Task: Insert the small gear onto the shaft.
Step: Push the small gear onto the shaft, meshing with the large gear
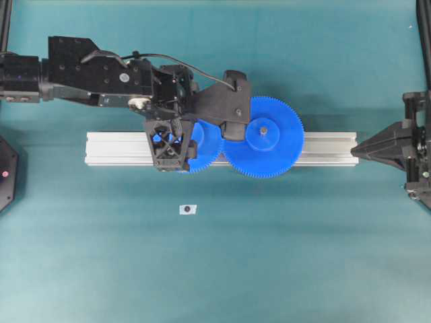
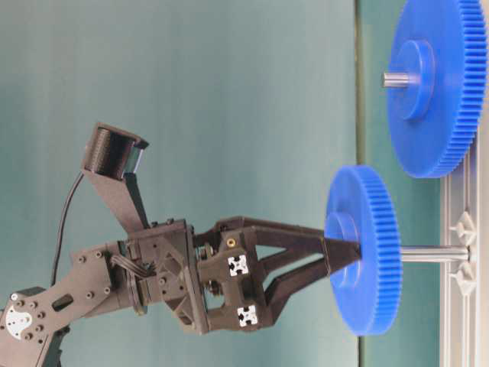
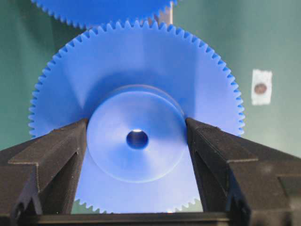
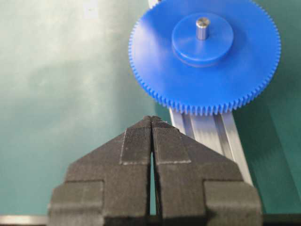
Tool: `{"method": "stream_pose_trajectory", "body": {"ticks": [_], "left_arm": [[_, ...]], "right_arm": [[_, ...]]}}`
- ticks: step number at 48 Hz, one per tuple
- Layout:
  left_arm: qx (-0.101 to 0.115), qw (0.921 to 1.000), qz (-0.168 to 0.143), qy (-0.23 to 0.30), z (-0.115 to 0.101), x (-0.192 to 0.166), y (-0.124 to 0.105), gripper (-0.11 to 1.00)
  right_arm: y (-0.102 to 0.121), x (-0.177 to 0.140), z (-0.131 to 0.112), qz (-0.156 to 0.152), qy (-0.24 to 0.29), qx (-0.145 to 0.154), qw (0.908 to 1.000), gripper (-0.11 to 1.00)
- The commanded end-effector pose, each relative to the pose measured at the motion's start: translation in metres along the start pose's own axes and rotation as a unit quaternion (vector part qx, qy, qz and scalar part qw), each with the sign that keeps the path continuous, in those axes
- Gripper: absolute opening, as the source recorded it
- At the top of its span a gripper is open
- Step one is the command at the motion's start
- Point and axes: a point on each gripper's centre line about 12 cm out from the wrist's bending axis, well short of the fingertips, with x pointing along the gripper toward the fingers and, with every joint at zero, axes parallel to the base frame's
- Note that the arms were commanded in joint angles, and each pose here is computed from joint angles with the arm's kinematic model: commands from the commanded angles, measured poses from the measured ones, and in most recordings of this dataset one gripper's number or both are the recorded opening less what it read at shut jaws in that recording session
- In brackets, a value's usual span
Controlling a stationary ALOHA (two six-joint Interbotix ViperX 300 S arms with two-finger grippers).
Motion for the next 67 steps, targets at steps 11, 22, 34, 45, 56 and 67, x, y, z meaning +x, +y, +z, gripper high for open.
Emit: {"method": "stream_pose_trajectory", "body": {"ticks": [11, 22, 34, 45, 56, 67], "left_arm": [[-0.004, 1.0000, 0.003, -0.008, 0.002, 0.006, 0.002, 0.69], [-0.006, 1.0000, 0.001, 0.008, -0.008, 0.014, -0.001, 0.69], [-0.007, 0.9999, 0.001, 0.008, -0.009, 0.012, -0.001, 0.69], [-0.006, 0.9999, -0.002, 0.015, -0.011, 0.010, -0.003, 0.69], [0.001, 0.9995, -0.006, 0.030, -0.018, 0.012, -0.010, 0.69], [0.010, 0.9996, -0.008, 0.026, -0.015, 0.014, -0.016, 0.69]], "right_arm": [[0.000, 0.000, 0.004, 0.000, -0.005, 0.006, 1.0000, -0.01], [0.000, 0.000, 0.004, 0.000, -0.004, 0.006, 1.0000, -0.01], [0.000, 0.000, 0.003, -0.001, -0.003, 0.006, 1.0000, -0.01], [0.000, 0.000, 0.002, -0.001, -0.002, 0.007, 1.0000, -0.01], [0.000, 0.000, 0.002, -0.001, -0.002, 0.007, 1.0000, -0.01], [0.000, 0.000, 0.003, -0.001, -0.003, 0.007, 1.0000, -0.01]]}}
